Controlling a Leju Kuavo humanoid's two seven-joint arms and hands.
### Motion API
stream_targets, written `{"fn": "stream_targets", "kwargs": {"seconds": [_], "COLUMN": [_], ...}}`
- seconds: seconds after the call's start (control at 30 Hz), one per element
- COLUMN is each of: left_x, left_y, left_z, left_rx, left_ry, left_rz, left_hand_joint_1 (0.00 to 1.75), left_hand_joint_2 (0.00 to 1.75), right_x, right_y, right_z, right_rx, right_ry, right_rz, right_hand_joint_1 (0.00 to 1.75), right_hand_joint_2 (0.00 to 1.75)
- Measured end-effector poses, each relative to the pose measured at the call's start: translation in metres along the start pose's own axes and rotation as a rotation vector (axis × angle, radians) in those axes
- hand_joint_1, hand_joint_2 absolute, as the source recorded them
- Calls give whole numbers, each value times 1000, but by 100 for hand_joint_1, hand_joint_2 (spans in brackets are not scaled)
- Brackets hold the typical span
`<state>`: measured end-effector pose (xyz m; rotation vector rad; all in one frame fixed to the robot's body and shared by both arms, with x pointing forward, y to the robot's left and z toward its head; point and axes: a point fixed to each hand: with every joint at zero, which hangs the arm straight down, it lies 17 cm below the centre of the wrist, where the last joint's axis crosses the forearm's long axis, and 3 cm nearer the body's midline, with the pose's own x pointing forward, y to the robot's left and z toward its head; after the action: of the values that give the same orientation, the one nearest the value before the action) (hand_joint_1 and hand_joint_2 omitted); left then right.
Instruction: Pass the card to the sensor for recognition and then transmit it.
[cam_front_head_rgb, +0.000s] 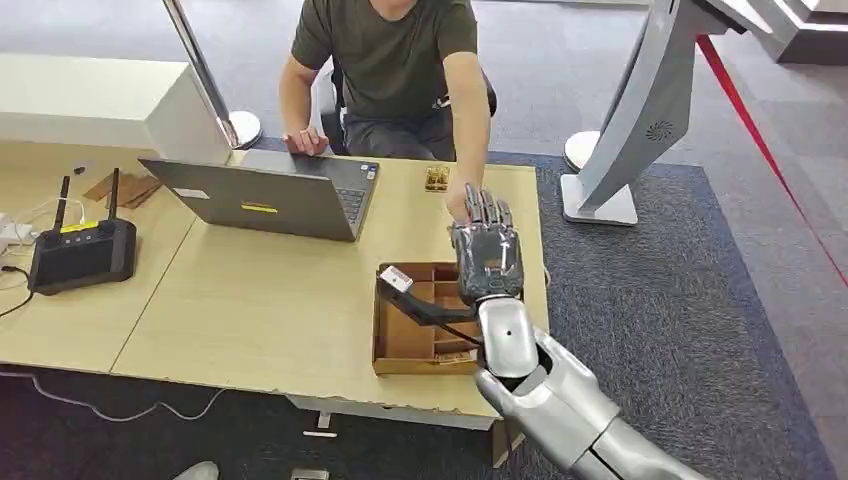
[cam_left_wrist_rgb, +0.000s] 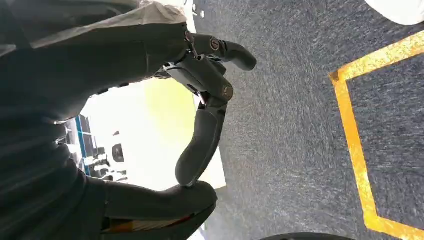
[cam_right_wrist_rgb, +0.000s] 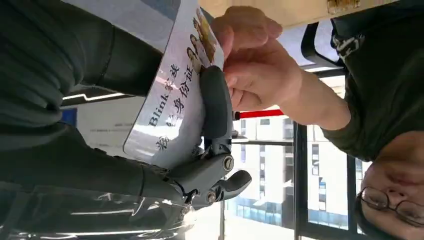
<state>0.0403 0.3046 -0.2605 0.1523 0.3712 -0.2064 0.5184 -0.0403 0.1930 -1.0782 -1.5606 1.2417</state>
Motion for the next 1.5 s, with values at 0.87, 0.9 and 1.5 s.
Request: {"fn": "stream_targets", "kwargs": {"seconds": [0.87, 0.9, 1.5], "left_x": [-14, -16, -42], "left_y": [-4, -6, -4], "left_z": [-9, -11, -22], "left_rx": [-7, -12, -21], "left_ry": [9, 10, 71], "left_rz": [66, 76, 208], "left_hand_joint_1": [0, 0, 0], "left_hand_joint_2": [175, 175, 175], "right_x": [-32, -39, -151], "right_y": [-21, -20, 66], "right_z": [52, 58, 133], "right_rx": [-150, -150, -74], "right_ry": [41, 54, 353], "right_rz": [-450, -484, -719], "right_hand_joint_1": [175, 175, 175], "right_hand_joint_2": [175, 175, 175]}}
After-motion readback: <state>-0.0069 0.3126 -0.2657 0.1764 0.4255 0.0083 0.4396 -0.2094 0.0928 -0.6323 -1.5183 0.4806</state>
